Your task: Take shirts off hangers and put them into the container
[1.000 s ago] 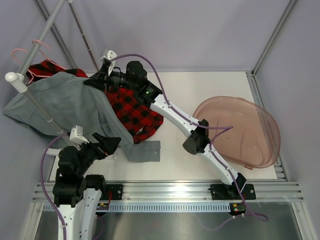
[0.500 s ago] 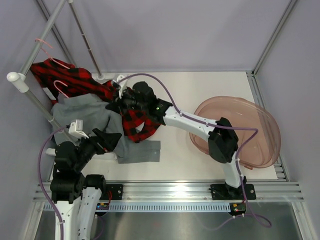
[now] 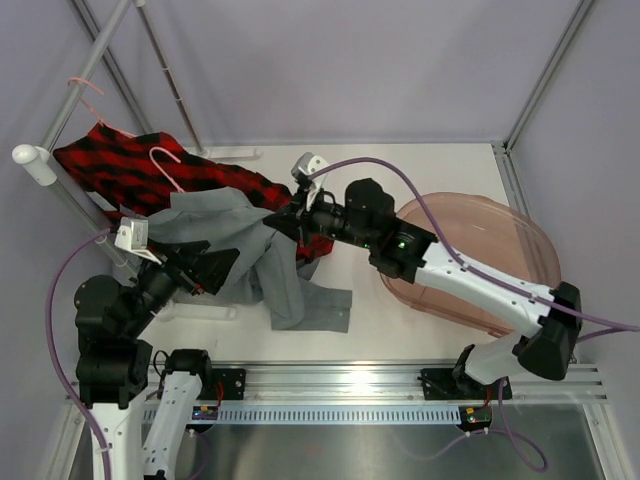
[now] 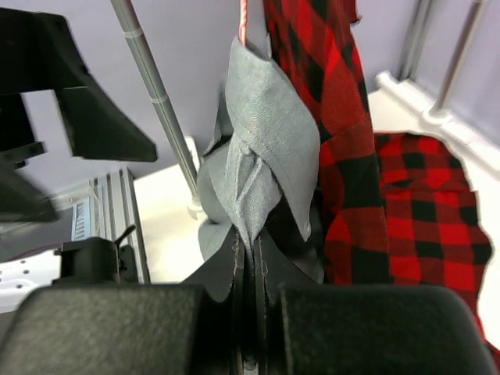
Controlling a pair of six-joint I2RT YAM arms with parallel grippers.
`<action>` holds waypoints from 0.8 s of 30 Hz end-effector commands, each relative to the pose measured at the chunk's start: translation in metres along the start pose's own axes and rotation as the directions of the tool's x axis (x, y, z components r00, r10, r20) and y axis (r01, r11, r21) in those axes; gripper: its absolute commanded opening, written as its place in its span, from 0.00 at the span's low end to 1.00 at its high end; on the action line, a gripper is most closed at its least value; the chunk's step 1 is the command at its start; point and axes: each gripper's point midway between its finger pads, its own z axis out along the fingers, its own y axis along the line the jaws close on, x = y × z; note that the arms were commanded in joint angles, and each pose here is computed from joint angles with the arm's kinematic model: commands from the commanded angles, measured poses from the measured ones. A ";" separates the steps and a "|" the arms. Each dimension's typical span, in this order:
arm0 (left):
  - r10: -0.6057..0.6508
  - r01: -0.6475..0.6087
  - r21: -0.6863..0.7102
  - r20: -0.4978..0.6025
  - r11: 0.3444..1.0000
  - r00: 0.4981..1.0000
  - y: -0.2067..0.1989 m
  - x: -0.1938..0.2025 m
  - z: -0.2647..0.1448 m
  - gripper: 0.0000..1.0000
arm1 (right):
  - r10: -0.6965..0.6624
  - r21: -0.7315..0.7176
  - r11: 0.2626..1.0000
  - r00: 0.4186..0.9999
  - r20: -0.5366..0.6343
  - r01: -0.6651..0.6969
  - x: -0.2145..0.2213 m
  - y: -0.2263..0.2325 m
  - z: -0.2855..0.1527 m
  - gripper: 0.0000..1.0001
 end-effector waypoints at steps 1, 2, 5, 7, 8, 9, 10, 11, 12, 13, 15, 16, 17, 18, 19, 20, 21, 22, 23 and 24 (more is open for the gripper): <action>0.099 -0.101 0.044 0.046 0.994 0.994 -0.013 -0.032 0.009 0.98 | -0.044 0.057 0.998 0.996 0.082 0.040 -0.042 0.001 -0.029 0.00; 0.119 -0.121 0.037 0.054 0.992 0.991 -0.015 -0.039 0.010 0.98 | -0.043 0.070 0.997 0.996 0.076 0.038 -0.047 0.002 -0.040 0.00; 0.210 -0.210 -0.012 0.105 0.978 0.972 -0.019 -0.075 0.013 0.97 | -0.029 0.123 0.992 0.998 0.063 0.021 -0.050 -0.001 -0.065 0.00; 0.269 -0.267 -0.035 0.152 0.963 0.951 -0.028 -0.099 0.009 0.98 | -0.017 0.156 0.988 0.999 0.051 0.009 -0.048 -0.004 -0.077 0.00; 0.274 -0.269 -0.051 0.149 0.962 0.950 -0.024 -0.106 0.016 0.98 | -0.010 0.168 0.986 0.999 0.048 0.001 -0.051 -0.003 -0.090 0.00; 0.287 -0.283 -0.049 0.160 0.958 0.944 -0.026 -0.111 0.018 0.98 | -0.003 0.181 0.983 0.999 0.040 -0.004 -0.048 -0.004 -0.096 0.00; 0.315 -0.314 -0.036 0.182 0.949 0.931 -0.032 -0.120 0.018 0.98 | 0.004 0.181 0.983 0.999 0.036 -0.010 -0.048 -0.002 -0.102 0.00; 0.325 -0.326 -0.025 0.181 0.945 0.928 -0.033 -0.122 0.021 0.98 | 0.012 0.188 0.982 1.000 0.023 -0.016 -0.046 -0.001 -0.113 0.00; 0.328 -0.329 -0.029 0.180 0.944 0.927 -0.030 -0.124 0.026 0.98 | 0.017 0.197 0.980 1.000 0.013 -0.019 -0.043 -0.001 -0.118 0.00; 0.333 -0.335 -0.022 0.188 0.942 0.924 -0.031 -0.127 0.029 0.96 | 0.022 0.196 0.980 1.000 -0.004 -0.021 -0.039 0.000 -0.123 0.00; 0.319 -0.323 -0.007 0.171 0.946 0.932 -0.026 -0.126 0.040 0.93 | 0.029 0.190 0.981 1.000 0.008 -0.030 -0.039 0.004 -0.136 0.00; 0.300 -0.309 0.030 0.162 0.951 0.940 -0.029 -0.123 0.045 0.93 | 0.034 0.179 0.983 0.999 0.012 -0.036 -0.039 0.007 -0.140 0.00; 0.296 -0.308 0.046 0.172 0.950 0.940 -0.028 -0.122 0.050 0.91 | 0.038 0.167 0.985 0.999 0.021 -0.041 -0.041 0.011 -0.147 0.00; 0.280 -0.293 0.059 0.168 0.954 0.945 -0.026 -0.120 0.056 0.91 | 0.043 0.160 0.986 0.999 0.024 -0.046 -0.042 0.013 -0.149 0.00; 0.266 -0.282 0.084 0.159 0.956 0.951 -0.028 -0.117 0.059 0.90 | 0.049 0.154 0.987 0.999 0.024 -0.052 -0.042 0.015 -0.151 0.00; 0.260 -0.276 0.093 0.155 0.957 0.953 -0.026 -0.114 0.064 0.88 | 0.050 0.143 0.988 0.998 0.027 -0.053 -0.043 0.017 -0.154 0.00; 0.248 -0.265 0.118 0.140 0.957 0.959 -0.029 -0.109 0.069 0.88 | 0.049 0.137 0.989 0.998 0.027 -0.053 -0.044 0.019 -0.154 0.00; 0.247 -0.264 0.130 0.133 0.956 0.960 -0.030 -0.107 0.072 0.87 | 0.052 0.133 0.990 0.998 0.022 -0.055 -0.043 0.019 -0.154 0.00; 0.248 -0.265 0.141 0.127 0.954 0.960 -0.032 -0.105 0.076 0.84 | 0.052 0.127 0.990 0.998 0.021 -0.054 -0.044 0.021 -0.154 0.00; 0.256 -0.271 0.176 0.102 0.946 0.961 -0.039 -0.096 0.083 0.83 | 0.051 0.123 0.991 0.999 0.019 -0.053 -0.045 0.022 -0.154 0.00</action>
